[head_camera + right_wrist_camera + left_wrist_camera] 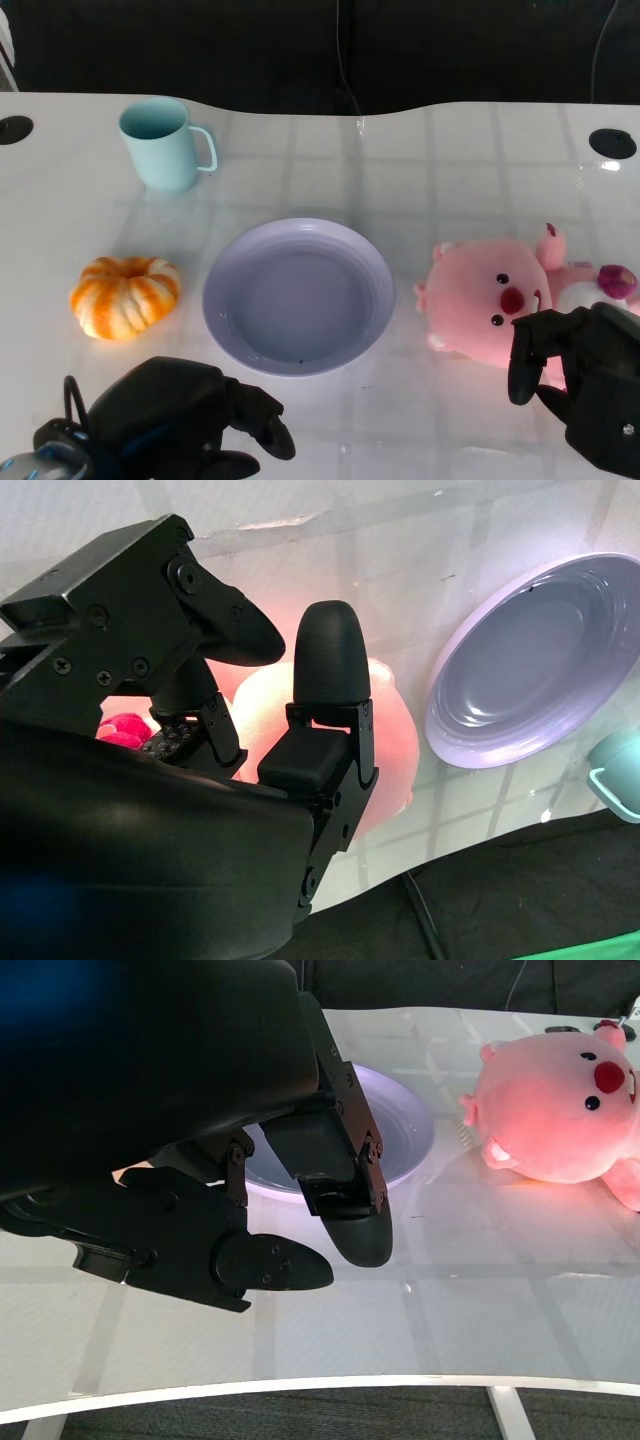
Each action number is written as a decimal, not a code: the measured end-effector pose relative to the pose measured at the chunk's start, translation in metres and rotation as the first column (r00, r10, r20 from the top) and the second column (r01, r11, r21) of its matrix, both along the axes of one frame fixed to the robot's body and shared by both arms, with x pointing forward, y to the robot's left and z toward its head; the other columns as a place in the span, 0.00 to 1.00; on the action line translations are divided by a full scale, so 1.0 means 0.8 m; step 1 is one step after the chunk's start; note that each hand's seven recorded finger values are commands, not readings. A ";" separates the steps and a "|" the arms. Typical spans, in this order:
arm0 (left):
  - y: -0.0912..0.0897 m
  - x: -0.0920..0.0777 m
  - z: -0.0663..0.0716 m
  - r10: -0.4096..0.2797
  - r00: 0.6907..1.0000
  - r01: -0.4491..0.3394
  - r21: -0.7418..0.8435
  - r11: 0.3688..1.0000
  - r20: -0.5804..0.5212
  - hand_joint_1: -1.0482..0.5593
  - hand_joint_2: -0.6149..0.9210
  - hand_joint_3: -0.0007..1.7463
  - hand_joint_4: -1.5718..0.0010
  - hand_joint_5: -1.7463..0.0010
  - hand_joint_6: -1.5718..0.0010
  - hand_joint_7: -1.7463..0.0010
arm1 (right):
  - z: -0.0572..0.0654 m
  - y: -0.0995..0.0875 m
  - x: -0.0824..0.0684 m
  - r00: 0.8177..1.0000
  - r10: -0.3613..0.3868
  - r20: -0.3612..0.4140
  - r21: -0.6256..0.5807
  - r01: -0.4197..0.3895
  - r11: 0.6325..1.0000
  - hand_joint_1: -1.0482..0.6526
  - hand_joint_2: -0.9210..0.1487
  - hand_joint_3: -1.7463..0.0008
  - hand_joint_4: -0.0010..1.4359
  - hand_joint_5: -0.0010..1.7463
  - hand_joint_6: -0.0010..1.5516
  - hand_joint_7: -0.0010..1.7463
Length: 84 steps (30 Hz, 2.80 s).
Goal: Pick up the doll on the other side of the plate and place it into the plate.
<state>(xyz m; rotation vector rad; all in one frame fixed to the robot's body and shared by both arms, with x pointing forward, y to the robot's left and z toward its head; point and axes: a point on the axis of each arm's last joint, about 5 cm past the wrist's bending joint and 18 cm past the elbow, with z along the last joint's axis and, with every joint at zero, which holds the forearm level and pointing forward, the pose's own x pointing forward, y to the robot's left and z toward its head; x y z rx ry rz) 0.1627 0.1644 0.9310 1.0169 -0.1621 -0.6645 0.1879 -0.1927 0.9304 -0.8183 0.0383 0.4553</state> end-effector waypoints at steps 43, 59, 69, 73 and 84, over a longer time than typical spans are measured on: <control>0.001 0.002 0.000 -0.004 1.000 0.004 0.009 1.000 0.003 0.50 1.00 0.16 0.52 0.32 0.39 0.84 | 0.006 0.002 -0.002 0.976 -0.126 0.178 -0.014 0.130 0.991 0.38 0.00 0.94 0.18 0.22 0.24 0.00; -0.002 0.001 -0.001 -0.014 1.000 0.014 0.013 1.000 -0.003 0.50 1.00 0.15 0.51 0.34 0.38 0.86 | 0.005 -0.002 0.004 0.960 -0.185 0.209 -0.249 0.235 0.940 0.26 0.02 1.00 0.01 0.18 0.12 0.01; -0.004 0.001 -0.001 -0.021 1.000 0.021 0.002 1.000 -0.001 0.50 1.00 0.15 0.50 0.32 0.38 0.86 | -0.004 0.002 0.021 0.978 -0.164 0.128 -0.350 0.199 0.915 0.27 0.03 1.00 0.01 0.21 0.15 0.01; -0.005 0.000 0.000 -0.022 1.000 0.022 0.003 1.000 0.003 0.50 1.00 0.15 0.50 0.32 0.37 0.86 | -0.012 0.003 0.034 0.982 -0.168 0.089 -0.377 0.190 0.907 0.28 0.02 1.00 0.01 0.21 0.16 0.01; -0.006 -0.004 0.003 -0.024 1.000 0.024 0.002 1.000 0.013 0.50 1.00 0.15 0.51 0.32 0.37 0.87 | -0.031 0.010 0.075 0.974 -0.224 0.029 -0.385 0.218 0.897 0.27 0.00 0.99 0.09 0.15 0.19 0.01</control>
